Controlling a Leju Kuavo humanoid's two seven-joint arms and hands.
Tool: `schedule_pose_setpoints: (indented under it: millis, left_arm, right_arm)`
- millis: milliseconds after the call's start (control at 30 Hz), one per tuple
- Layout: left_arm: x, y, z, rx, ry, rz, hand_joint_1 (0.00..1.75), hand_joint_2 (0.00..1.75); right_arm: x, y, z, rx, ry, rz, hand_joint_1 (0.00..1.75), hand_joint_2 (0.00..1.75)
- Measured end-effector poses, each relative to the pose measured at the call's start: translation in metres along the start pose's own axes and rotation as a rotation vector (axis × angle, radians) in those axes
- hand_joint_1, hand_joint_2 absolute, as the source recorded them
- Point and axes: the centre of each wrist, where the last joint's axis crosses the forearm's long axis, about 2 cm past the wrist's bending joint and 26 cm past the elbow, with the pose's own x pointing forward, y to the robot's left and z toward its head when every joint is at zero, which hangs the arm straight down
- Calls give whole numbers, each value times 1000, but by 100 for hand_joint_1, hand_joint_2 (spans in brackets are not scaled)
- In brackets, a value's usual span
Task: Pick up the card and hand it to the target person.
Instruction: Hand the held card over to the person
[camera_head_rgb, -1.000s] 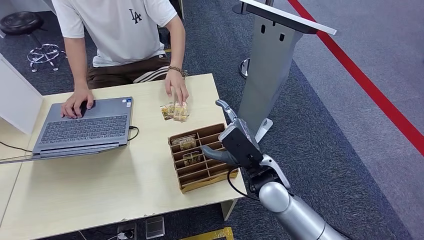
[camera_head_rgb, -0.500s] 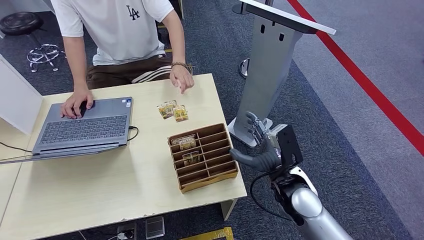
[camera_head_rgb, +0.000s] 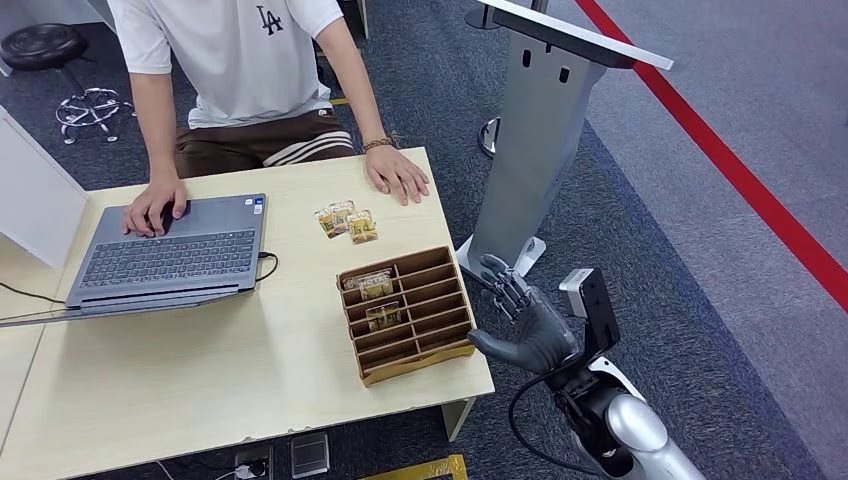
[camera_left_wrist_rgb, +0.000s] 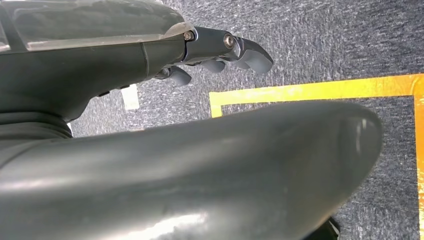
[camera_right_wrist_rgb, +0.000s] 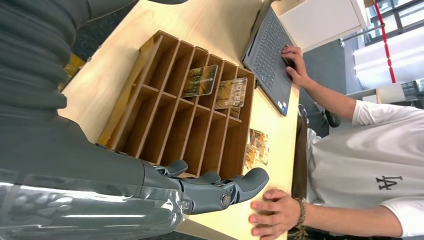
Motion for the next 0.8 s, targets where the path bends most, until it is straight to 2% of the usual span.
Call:
schedule_pose_setpoints:
  millis: [367, 800]
  left_arm:
    - [0, 0, 0, 1, 0, 0, 0, 0]
    - [0, 0, 0, 0, 0, 0, 0, 0]
  right_arm:
    - [-6, 1, 7, 13, 25, -21, 0, 175]
    - [0, 4, 6, -24, -54, -7, 0, 175]
